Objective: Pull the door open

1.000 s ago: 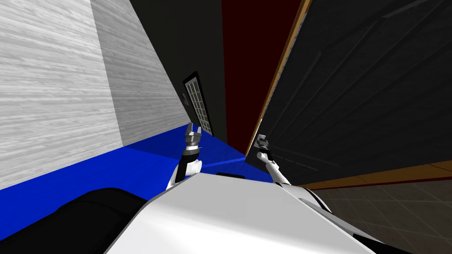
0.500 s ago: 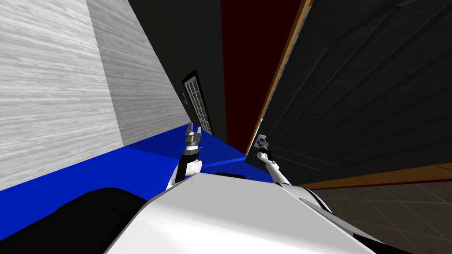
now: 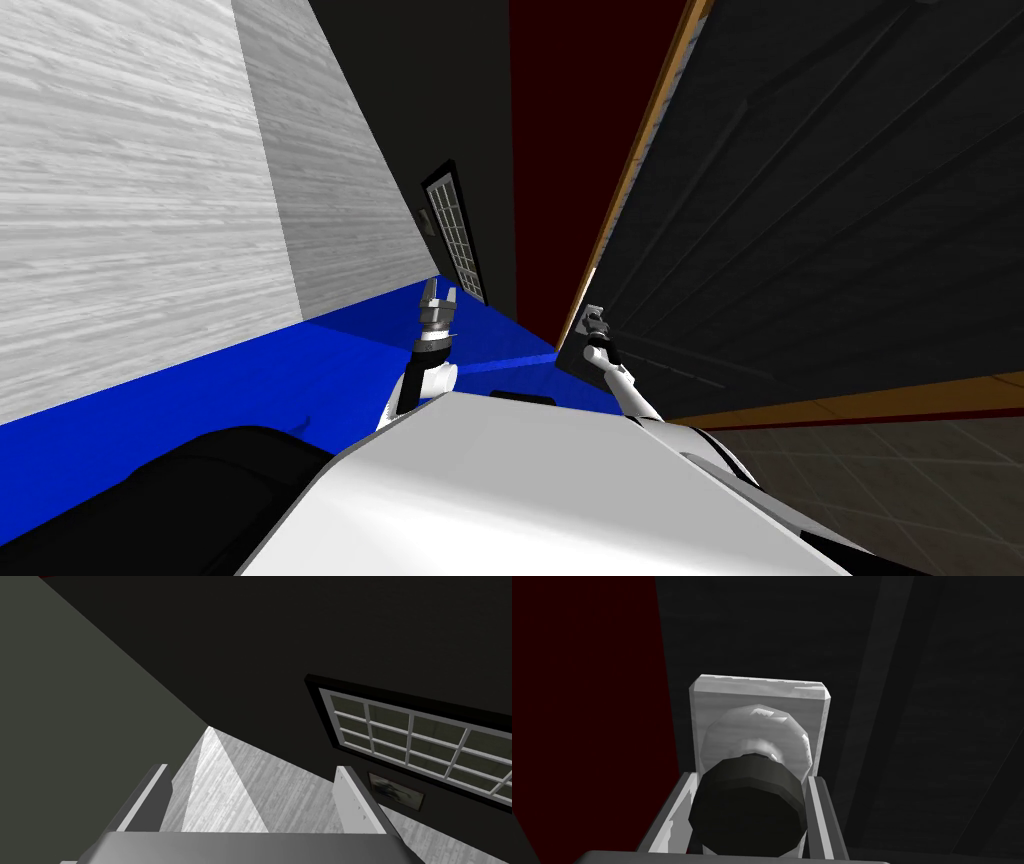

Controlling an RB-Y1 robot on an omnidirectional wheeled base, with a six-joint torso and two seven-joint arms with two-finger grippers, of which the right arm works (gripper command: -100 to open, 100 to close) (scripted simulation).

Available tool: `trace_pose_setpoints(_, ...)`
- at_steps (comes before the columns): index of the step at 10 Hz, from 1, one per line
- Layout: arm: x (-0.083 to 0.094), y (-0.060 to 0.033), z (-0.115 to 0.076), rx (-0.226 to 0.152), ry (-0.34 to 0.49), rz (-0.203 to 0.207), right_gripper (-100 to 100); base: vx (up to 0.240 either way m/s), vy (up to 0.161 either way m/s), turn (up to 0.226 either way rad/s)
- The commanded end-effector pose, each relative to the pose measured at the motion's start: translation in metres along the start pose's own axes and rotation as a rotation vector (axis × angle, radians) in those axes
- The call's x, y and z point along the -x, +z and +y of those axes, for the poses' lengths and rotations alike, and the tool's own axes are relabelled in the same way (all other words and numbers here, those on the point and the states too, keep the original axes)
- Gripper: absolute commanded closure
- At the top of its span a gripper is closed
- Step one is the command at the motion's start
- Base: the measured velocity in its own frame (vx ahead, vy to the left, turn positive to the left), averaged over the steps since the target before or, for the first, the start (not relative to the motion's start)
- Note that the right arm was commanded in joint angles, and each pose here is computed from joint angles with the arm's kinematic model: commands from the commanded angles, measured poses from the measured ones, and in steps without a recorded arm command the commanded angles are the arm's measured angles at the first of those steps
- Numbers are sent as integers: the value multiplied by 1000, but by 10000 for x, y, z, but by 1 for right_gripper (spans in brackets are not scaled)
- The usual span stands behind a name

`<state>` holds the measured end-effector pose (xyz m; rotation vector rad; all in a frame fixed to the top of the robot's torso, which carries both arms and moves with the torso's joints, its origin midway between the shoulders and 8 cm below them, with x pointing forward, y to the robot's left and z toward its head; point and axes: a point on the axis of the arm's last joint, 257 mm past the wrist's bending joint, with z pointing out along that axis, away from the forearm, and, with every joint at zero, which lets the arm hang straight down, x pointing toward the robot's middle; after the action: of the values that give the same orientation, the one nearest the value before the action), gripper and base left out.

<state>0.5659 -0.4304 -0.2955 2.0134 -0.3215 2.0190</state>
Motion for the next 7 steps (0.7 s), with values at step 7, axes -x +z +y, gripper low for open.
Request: trace_pose_setpoints(7,1,-31,-152,-78,33,-7,100,-235,-59,140)
